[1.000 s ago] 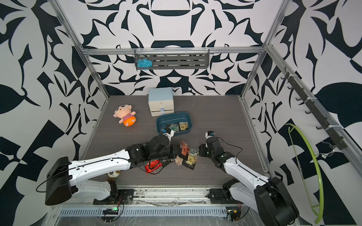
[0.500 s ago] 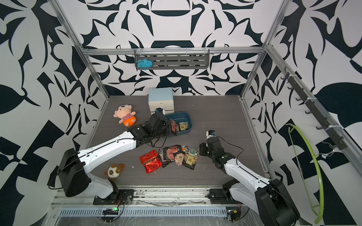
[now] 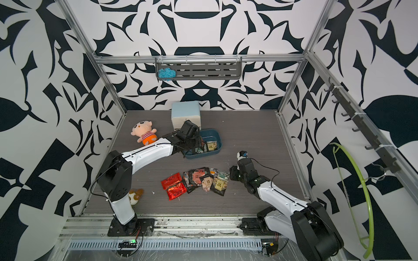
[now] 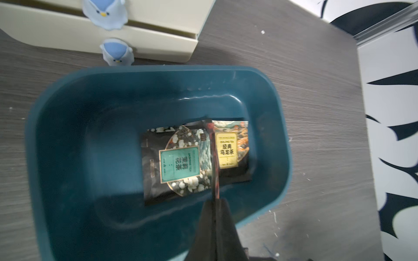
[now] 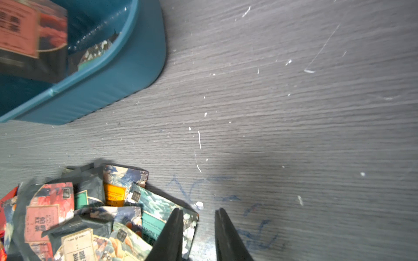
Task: Put the tea bags into the storage box
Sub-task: Place the tea bag in the storage box, then pick up the tea bag from the center of the board.
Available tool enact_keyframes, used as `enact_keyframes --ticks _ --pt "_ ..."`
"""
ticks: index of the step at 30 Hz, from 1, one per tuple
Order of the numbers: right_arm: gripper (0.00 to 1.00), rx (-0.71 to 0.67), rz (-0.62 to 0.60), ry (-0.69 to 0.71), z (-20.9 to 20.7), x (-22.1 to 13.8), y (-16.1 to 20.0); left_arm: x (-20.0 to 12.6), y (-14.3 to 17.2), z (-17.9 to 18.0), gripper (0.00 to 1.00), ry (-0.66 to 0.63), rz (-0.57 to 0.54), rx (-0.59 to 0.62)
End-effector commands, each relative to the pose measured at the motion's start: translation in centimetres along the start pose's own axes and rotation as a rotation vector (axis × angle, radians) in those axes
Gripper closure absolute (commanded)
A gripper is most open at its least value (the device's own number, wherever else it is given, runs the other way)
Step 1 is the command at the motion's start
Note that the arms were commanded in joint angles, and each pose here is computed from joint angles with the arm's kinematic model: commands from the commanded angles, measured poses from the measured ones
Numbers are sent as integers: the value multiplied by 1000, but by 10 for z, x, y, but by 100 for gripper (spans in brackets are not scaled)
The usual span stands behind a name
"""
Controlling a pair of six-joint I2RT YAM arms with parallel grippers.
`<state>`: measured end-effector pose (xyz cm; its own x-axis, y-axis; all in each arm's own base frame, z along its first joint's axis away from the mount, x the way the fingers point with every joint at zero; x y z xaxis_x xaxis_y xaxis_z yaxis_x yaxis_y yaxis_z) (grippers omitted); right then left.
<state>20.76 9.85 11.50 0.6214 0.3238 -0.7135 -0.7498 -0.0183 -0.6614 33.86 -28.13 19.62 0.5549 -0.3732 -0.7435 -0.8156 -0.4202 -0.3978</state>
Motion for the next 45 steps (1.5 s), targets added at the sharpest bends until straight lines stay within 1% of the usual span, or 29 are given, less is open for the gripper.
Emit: enact_keyframes --ticks 1,3,5,7,11,12,16,19,21,23,26,30,33,37,41,43,45 --pt "71 -3 -54 -28 5 -1 -16 8 -9 -2 100 -6 -19 -24" --pt "71 -2 -48 -26 5 0 -16 11 -11 2 100 -43 -35 -15" --pt "69 -3 -38 -34 6 1 -15 15 -11 6 100 -70 -23 -13" --pt "67 -5 -24 -46 7 3 -15 16 -11 10 88 -88 -18 -13" --pt "66 -11 7 -51 8 8 -15 10 -11 16 79 -118 -29 -8" --pt "66 -11 13 -48 8 10 -15 7 -12 17 77 -127 -37 -5" --pt "68 -17 25 -47 8 12 -15 -15 -16 22 69 -148 -83 10" --pt "68 -23 22 -38 7 12 -15 -37 -17 30 60 -163 -126 20" --pt "68 -27 17 -39 7 11 -15 -55 -16 36 56 -164 -146 25" --pt "69 -33 9 -46 8 9 -16 -70 -12 41 55 -145 -143 31" --pt "69 -43 -10 -60 9 5 -17 -97 -1 51 51 -81 -133 18" --pt "69 -50 -46 -69 9 0 -17 -128 19 68 47 46 -129 -22" --pt "69 -54 -67 -73 10 -3 -18 -149 33 79 46 109 -120 -39" --pt "69 -52 -73 -83 11 -7 -20 -166 51 95 45 164 -108 -46" --pt "69 -64 -38 -154 22 -18 -30 -179 61 108 45 229 -100 -41" --pt "69 -52 -16 -162 25 -24 -30 -184 66 113 44 252 -89 -38" --pt "66 -39 -14 -168 30 -28 -25 -185 72 116 44 281 -73 -40"
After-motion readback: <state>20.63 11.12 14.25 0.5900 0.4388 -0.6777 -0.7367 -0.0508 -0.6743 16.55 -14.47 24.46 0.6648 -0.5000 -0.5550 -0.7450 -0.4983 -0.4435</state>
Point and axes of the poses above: each gripper's point midway between its finger pads, its own x axis out along the fingers, its own z axis along the line the jaws close on, y = z × x, the point moved 9 cm from there along -x, back along the fingers, and after that the axes turned 14 degrees about -x, right-handed, at the moved point
